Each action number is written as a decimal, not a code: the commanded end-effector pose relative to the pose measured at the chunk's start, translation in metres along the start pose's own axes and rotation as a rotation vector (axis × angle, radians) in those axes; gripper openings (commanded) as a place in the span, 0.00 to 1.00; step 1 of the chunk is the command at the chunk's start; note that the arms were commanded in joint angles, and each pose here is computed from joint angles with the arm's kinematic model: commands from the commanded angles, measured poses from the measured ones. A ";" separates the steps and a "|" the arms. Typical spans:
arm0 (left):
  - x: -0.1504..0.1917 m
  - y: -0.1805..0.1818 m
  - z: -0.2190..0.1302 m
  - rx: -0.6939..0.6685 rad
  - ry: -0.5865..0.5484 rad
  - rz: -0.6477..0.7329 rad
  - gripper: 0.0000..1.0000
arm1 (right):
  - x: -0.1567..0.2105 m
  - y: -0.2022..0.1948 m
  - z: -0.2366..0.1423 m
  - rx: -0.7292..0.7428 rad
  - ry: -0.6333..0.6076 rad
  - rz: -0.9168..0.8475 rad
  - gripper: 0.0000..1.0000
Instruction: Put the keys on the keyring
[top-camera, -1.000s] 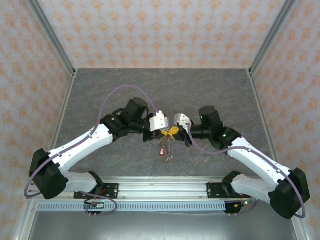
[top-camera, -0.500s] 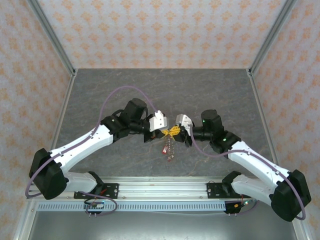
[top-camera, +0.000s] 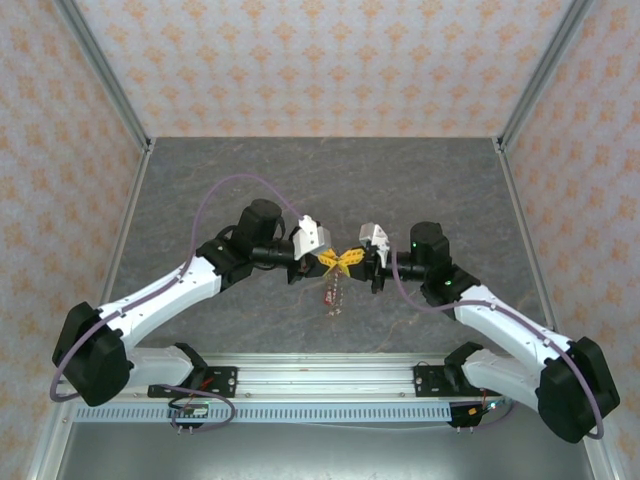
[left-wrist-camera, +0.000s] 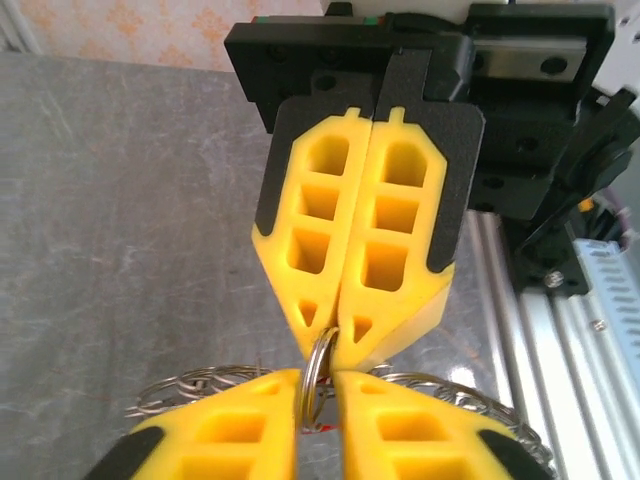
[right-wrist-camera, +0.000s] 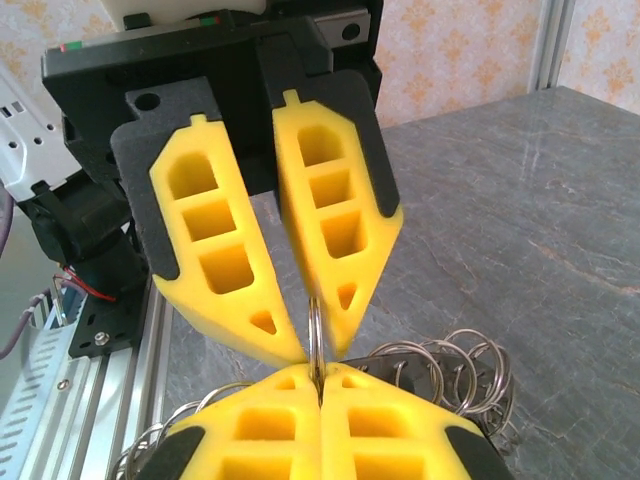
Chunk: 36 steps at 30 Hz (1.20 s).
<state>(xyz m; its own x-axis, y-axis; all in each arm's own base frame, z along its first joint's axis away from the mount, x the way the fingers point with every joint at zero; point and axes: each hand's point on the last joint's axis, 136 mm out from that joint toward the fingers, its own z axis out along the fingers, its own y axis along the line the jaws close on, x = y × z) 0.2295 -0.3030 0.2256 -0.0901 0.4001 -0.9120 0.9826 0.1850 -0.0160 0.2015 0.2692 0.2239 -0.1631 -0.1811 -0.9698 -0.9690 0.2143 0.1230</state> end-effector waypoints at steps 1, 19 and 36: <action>-0.010 -0.006 -0.006 -0.033 0.031 0.095 0.23 | -0.024 0.003 -0.001 -0.008 -0.011 -0.092 0.00; 0.010 0.000 -0.003 -0.067 0.242 0.137 0.00 | -0.008 0.008 -0.007 0.026 0.265 -0.233 0.00; -0.056 -0.026 -0.006 0.104 -0.187 0.068 0.00 | -0.013 0.012 0.000 -0.018 -0.045 -0.112 0.10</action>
<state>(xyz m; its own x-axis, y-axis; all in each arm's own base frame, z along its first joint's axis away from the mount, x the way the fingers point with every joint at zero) 0.2188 -0.3081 0.2163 -0.1340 0.4354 -0.8902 0.9835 0.1683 -0.0657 0.1937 0.2676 0.2148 -0.0800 -0.2663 -0.9606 -0.9764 0.2149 0.0218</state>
